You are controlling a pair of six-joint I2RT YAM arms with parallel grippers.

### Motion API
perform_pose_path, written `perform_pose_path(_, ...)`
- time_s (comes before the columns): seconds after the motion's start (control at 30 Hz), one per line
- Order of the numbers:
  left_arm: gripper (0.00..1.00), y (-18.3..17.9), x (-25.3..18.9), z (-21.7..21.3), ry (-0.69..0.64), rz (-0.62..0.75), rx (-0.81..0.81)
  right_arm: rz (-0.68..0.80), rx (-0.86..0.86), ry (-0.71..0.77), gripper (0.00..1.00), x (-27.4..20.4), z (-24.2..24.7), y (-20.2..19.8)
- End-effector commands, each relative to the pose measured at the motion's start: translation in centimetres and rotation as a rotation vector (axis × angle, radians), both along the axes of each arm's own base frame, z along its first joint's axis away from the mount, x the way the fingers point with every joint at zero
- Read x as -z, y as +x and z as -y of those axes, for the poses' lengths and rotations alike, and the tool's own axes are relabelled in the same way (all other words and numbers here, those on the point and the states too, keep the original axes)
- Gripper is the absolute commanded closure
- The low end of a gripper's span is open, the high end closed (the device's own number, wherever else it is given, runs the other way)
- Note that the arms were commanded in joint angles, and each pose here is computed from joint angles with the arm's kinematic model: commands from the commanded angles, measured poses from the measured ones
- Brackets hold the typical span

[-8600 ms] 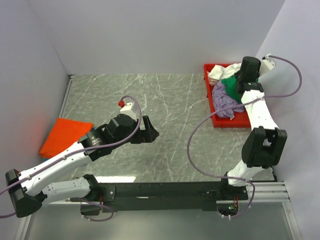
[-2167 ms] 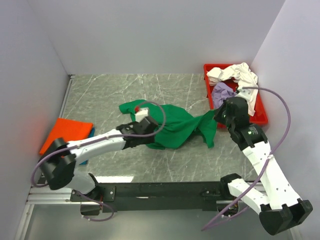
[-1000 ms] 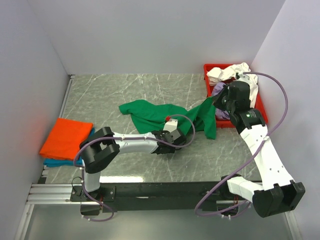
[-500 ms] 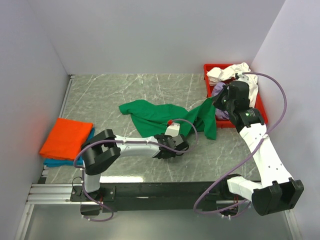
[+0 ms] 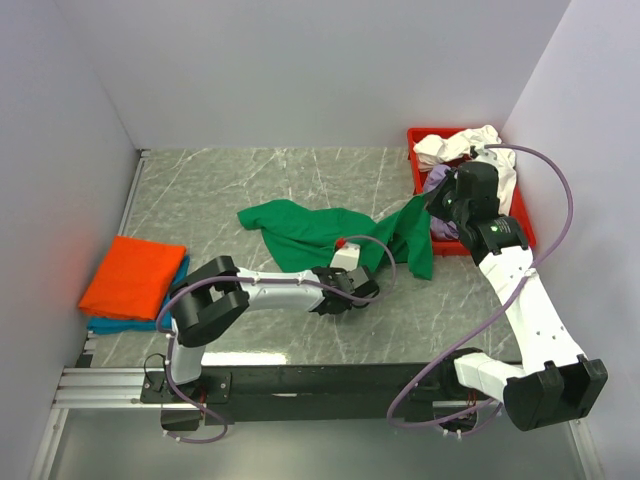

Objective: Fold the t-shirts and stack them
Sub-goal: Flatten the tshirt out

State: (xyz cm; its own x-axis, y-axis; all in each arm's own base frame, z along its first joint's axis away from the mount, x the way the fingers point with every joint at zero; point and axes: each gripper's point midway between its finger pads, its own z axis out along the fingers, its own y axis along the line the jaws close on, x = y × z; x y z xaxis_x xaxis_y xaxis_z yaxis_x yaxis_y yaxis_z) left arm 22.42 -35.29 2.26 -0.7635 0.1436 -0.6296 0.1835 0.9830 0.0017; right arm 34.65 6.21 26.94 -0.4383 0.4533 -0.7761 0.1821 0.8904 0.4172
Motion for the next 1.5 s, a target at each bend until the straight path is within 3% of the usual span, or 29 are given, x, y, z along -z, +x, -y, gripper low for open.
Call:
perform_pose_path(0.0,0.78,0.5,-0.1,-0.5,-0.001,0.012,-0.040,0.055,-0.005,0.015,1.00,-1.2,0.0,0.7)
perform_pose_path(0.03,0.96,0.6,-0.4,-1.4,0.019,0.019,-0.064,0.056,-0.004,0.017,1.00,-1.2,0.0,0.7)
perform_pose_path(0.07,0.99,0.6,-0.3,-2.1,0.029,0.018,-0.080,0.054,-0.004,0.017,1.00,-1.1,0.0,0.6)
perform_pose_path(0.23,0.99,0.5,-3.2,-6.1,-0.001,0.055,-0.184,0.035,-0.025,0.034,1.00,0.1,-0.3,-0.6)
perform_pose_path(0.37,0.99,-0.5,-5.2,-12.1,-0.002,0.065,-0.312,0.032,-0.084,0.093,1.00,1.4,-1.5,-2.6)
perform_pose_path(0.6,0.99,0.8,-9.7,-21.5,-0.274,0.095,-0.610,-0.070,-0.235,0.203,1.00,7.6,-4.1,-8.5)
perform_pose_path(0.73,0.99,1.0,-13.5,-25.5,-0.423,0.193,-0.708,-0.145,-0.321,0.272,0.99,11.1,-5.5,-12.7)
perform_pose_path(0.8,0.99,1.3,-14.6,-27.4,-0.433,0.228,-0.770,-0.195,-0.373,0.324,0.95,13.0,-6.4,-15.0)
perform_pose_path(0.9,0.99,1.7,-16.0,-29.6,-0.428,0.278,-0.828,-0.229,-0.391,0.358,0.70,14.4,-6.9,-16.8)
perform_pose_path(0.93,0.99,2.0,-16.2,-29.7,-0.433,0.280,-0.829,-0.212,-0.388,0.357,0.60,14.3,-6.8,-17.1)
perform_pose_path(0.97,0.99,2.2,-16.6,-29.9,-0.433,0.285,-0.834,-0.227,-0.372,0.350,0.57,14.8,-6.5,-17.4)
perform_pose_path(1.17,0.99,4.3,-17.4,-31.3,-0.440,0.296,-0.873,-0.230,-0.306,0.365,0.56,15.3,-6.0,-17.5)
perform_pose_path(1.23,0.99,5.4,-18.0,-30.8,-0.506,0.298,-0.853,-0.248,-0.288,0.374,0.56,16.4,-6.1,-17.4)
perform_pose_path(1.47,0.99,6.1,-18.0,-30.2,-0.510,0.280,-0.830,-0.276,-0.298,0.385,0.57,17.8,-7.7,-17.8)
